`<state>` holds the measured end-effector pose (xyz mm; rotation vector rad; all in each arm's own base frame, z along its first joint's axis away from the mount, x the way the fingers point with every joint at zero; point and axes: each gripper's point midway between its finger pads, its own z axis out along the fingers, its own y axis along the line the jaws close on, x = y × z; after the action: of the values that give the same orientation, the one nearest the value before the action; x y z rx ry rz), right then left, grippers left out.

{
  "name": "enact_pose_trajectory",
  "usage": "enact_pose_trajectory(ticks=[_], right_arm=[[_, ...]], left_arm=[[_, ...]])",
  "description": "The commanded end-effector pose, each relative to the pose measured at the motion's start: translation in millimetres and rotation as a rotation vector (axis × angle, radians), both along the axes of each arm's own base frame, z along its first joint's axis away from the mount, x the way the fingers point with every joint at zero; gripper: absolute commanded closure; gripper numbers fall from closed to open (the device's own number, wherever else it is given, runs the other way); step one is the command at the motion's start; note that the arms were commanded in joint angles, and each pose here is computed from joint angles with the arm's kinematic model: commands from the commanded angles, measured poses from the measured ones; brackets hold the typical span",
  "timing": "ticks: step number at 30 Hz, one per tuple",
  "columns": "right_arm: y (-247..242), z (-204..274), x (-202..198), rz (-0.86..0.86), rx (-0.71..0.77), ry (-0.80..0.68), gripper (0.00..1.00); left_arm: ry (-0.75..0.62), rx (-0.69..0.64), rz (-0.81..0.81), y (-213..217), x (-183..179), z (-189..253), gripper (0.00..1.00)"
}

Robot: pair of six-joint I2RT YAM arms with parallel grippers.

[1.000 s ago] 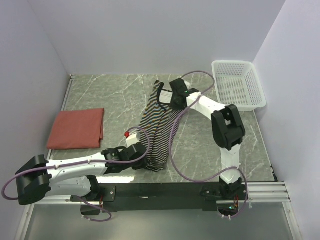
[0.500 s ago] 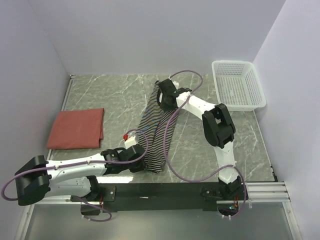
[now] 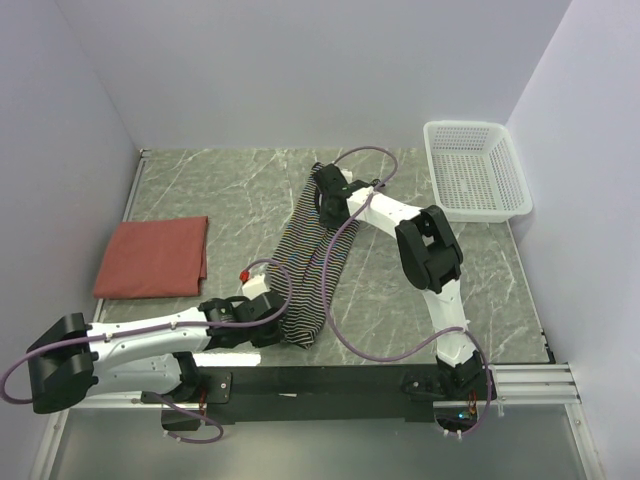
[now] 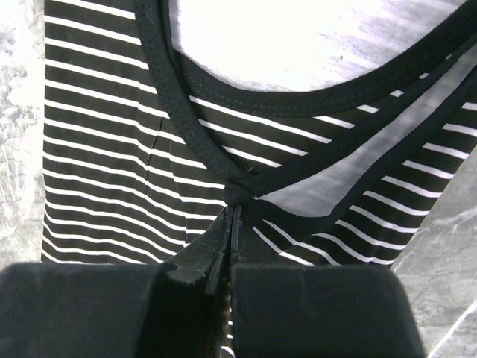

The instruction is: Fold and stack the tank tops

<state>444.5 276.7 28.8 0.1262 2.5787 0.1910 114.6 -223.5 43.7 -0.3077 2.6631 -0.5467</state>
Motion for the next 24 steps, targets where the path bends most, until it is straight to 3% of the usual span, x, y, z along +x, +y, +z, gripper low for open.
enact_pose_trajectory(ticks=[1,10,23,24], right_arm=[[6.8,29.1,21.6,-0.005,0.005,-0.115,1.0],[6.9,33.7,22.5,-0.004,0.009,-0.136,1.0],[13.3,21.0,25.8,0.015,0.018,-0.132,1.0],[14.0,19.8,25.5,0.021,0.021,-0.135,1.0]], left_arm=[[0.004,0.071,0.009,8.8,2.6,0.7,0.99],[-0.06,0.096,0.053,18.9,19.2,18.0,0.99],[-0.031,0.144,0.117,38.8,30.1,-1.0,0.99],[-0.034,0.141,0.106,38.4,30.4,1.0,0.91]])
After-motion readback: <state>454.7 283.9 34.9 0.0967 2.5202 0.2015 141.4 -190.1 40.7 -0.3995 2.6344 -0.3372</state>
